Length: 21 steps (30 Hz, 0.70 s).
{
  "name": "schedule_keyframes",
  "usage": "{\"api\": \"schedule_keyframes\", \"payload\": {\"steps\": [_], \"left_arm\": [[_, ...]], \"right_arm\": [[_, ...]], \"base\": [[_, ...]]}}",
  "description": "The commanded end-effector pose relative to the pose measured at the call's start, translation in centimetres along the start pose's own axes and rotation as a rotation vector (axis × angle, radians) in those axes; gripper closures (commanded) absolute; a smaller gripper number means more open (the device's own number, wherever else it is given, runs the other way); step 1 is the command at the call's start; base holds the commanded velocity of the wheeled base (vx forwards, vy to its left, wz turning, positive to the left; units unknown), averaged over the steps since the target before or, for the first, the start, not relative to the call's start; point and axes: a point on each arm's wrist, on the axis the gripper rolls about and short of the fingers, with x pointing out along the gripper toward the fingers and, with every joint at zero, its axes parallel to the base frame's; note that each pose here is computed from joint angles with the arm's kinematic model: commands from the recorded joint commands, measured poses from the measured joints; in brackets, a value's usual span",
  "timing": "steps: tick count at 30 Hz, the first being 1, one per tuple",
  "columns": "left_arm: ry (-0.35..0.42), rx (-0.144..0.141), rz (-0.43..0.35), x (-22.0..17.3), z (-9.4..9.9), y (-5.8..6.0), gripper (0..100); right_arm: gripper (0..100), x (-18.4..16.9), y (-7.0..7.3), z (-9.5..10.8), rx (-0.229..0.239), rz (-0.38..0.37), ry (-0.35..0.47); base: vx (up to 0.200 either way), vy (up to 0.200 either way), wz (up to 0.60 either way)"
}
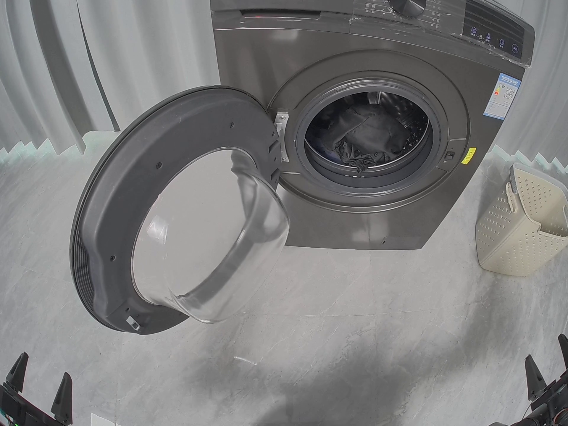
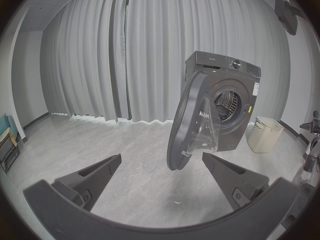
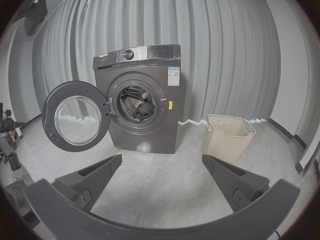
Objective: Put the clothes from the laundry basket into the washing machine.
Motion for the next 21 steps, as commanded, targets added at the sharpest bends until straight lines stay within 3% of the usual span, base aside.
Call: {"api": "schedule_keyframes", "payload": {"steps": [1, 13, 14, 16, 17, 18, 21], "left_arm": [[0.005, -0.002, -0.001, 0.0, -0.5, 0.0, 0], [-0.011, 0.035, -0.009, 0.0, -0.4, 0.0, 0], [-0.043, 0.021, -0.001, -0.1, 0.2, 0.0, 0], [-0.199, 0.013, -0.014, -1.2, 4.2, -0.1, 0], [-0.222, 0.012, -0.016, -1.4, 5.0, -0.1, 0], [-0.217, 0.014, -0.045, -1.6, 7.2, -0.2, 0], [-0.127, 0.018, -0.146, -0.4, 10.0, -0.4, 0]], "right_arm": [[0, 0.0, 0.0, -0.5, 0.000, 0.000, 0.002], [0, 0.0, 0.0, -0.5, -0.003, 0.000, 0.002], [0, 0.0, 0.0, -0.5, -0.003, 0.000, 0.002], [0, 0.0, 0.0, -0.5, -0.003, 0.001, 0.002], [0, 0.0, 0.0, -0.5, -0.003, 0.001, 0.002], [0, 0.0, 0.0, -0.5, -0.003, 0.001, 0.002], [0, 0.0, 0.0, -0.5, -0.003, 0.000, 0.002]], "base": [[0.000, 0.200, 0.00], [0.000, 0.017, 0.00], [0.000, 0.000, 0.00], [0.000, 0.000, 0.00], [0.000, 0.000, 0.00], [0.000, 0.000, 0.00], [0.000, 0.000, 0.00]]}}
